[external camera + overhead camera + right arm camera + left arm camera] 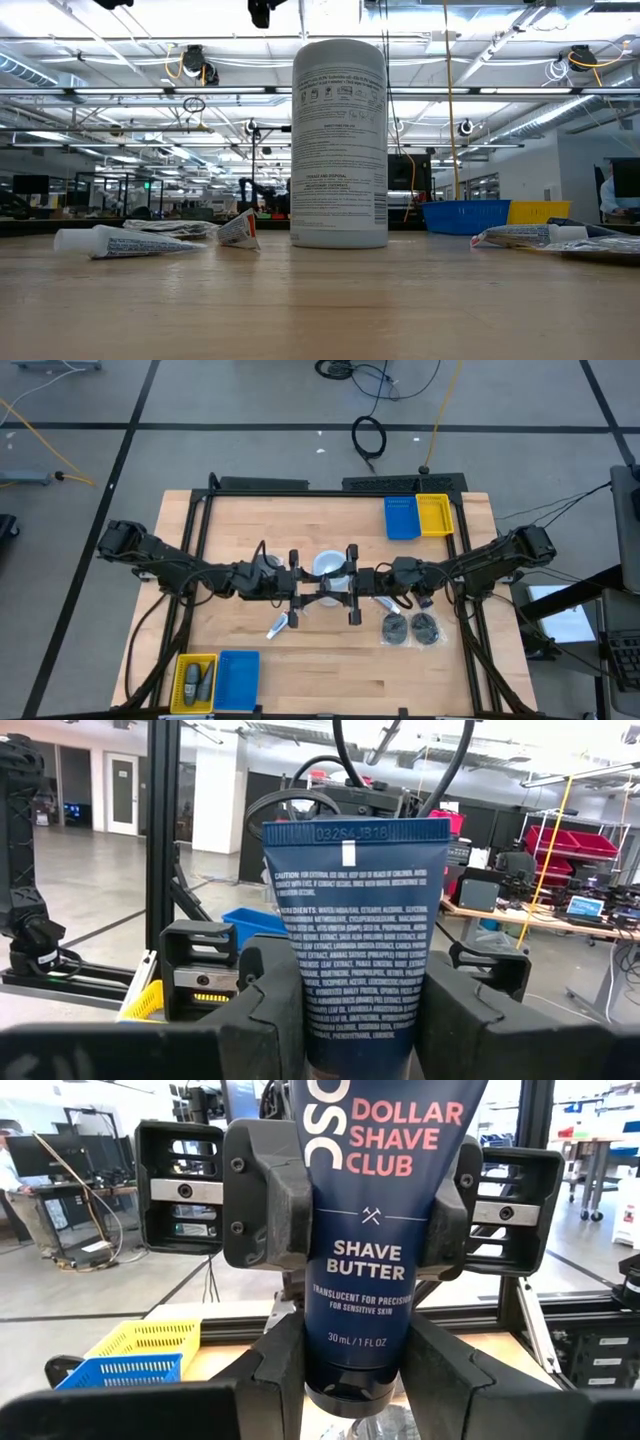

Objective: Pick & Place Travel size toiletries
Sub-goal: Put the left blue shave cream into the top blue bin

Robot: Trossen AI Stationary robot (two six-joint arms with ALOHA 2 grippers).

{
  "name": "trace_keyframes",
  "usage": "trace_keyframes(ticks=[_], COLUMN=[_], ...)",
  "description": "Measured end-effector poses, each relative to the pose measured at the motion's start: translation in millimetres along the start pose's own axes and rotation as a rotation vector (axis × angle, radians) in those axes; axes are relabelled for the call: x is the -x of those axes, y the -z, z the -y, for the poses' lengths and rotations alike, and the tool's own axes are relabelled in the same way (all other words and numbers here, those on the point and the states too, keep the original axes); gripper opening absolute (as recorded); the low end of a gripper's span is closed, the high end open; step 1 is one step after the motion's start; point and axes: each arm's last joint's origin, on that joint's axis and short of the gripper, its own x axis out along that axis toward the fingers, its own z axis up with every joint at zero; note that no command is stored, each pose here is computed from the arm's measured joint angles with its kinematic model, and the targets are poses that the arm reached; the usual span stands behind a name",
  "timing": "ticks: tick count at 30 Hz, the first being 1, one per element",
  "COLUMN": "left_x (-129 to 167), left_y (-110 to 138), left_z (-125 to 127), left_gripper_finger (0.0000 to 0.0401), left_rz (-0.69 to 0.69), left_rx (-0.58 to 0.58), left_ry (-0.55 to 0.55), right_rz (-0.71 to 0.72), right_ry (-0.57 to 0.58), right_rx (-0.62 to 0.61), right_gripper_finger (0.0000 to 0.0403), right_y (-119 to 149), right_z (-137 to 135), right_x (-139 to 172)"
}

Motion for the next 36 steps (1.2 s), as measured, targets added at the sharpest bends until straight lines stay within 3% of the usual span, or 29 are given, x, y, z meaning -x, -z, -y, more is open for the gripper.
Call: trace_keyframes(ticks=[7, 17, 21, 29, 36], left_x=[0.0, -0.1, 2.2, 22.8, 40.3], left_y=[0.2, 3.3, 1.9, -3.8, -4.3], left_z=[-0.3, -0.4, -2.0, -10.2, -12.2], left_gripper_finger=[0.0138, 0.0264, 0.0295, 0.0310, 0.0310], left_rz=[-0.002, -0.032, -0.051, -0.220, -0.348], left_rx=[0.007, 0.011, 0.002, -0.008, 0.057], left_ry=[-0.011, -0.021, -0.050, -0.133, -0.139], right_rz=[0.000, -0.001, -0.010, -0.013, -0.083], right_ry=[0.001, 0.003, 0.002, 0.028, 0.150], right_rx=[0.000, 0.001, 0.003, 0.023, 0.013], right_gripper_finger=[0.0132, 0.0132, 0.0132, 0.0132, 0.0132], right_y=[0.0, 0.1, 0.8, 1.5, -1.8], right_z=[0.1, 0.2, 0.1, 5.2, 26.9], right_x=[0.0, 0.0, 0.0, -0.5, 5.2])
